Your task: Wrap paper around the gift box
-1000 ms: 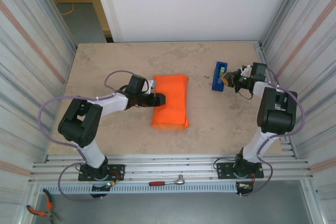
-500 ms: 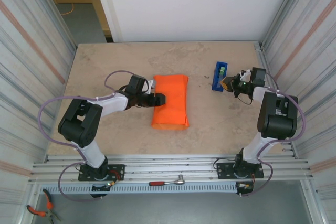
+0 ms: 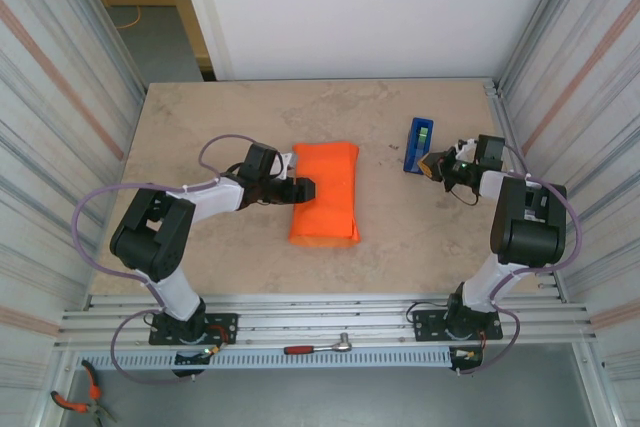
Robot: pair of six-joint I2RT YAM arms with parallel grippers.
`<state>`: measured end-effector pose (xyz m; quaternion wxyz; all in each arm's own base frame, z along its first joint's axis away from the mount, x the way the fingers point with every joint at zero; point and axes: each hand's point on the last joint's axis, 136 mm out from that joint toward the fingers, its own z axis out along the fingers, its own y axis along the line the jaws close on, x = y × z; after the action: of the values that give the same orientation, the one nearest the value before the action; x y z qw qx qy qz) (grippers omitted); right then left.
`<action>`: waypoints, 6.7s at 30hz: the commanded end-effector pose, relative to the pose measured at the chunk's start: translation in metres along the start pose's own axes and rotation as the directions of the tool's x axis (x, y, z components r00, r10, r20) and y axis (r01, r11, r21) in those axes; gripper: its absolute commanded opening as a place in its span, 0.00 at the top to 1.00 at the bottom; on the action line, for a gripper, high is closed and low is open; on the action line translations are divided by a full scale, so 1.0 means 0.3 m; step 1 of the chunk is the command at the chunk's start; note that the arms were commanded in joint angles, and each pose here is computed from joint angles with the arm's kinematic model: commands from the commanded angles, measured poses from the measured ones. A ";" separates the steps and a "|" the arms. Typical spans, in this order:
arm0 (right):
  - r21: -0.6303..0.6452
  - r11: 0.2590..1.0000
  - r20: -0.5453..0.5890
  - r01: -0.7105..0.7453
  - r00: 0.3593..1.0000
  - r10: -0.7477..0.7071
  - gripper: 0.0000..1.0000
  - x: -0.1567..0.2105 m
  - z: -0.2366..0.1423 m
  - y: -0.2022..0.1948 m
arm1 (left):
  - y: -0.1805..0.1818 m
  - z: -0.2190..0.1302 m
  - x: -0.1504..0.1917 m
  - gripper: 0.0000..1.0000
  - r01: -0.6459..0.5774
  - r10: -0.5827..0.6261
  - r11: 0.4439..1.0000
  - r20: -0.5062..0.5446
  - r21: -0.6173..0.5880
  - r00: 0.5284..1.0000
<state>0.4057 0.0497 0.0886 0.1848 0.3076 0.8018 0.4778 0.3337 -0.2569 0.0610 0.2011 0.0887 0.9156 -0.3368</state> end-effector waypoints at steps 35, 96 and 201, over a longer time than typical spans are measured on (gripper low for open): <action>0.022 0.995 -0.044 -0.100 0.994 0.101 1.00 0.016 0.126 -0.123 | 0.161 0.040 0.205 0.30 0.047 -0.079 0.981 -0.169 -0.187 0.982; 0.173 0.756 -0.629 0.631 0.661 -0.408 1.00 0.552 0.311 0.092 | 0.167 0.039 0.211 0.29 0.050 -0.083 0.980 -0.167 -0.193 0.982; 0.220 0.707 -0.552 0.672 0.683 -0.477 1.00 0.582 0.198 0.109 | 0.184 0.041 0.231 0.30 0.058 -0.096 0.976 -0.175 -0.208 0.980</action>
<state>0.3330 0.2275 0.0840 0.0769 -0.0654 0.9548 0.2794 0.3328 -0.2559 0.0602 0.2031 0.0841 0.9152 -0.3377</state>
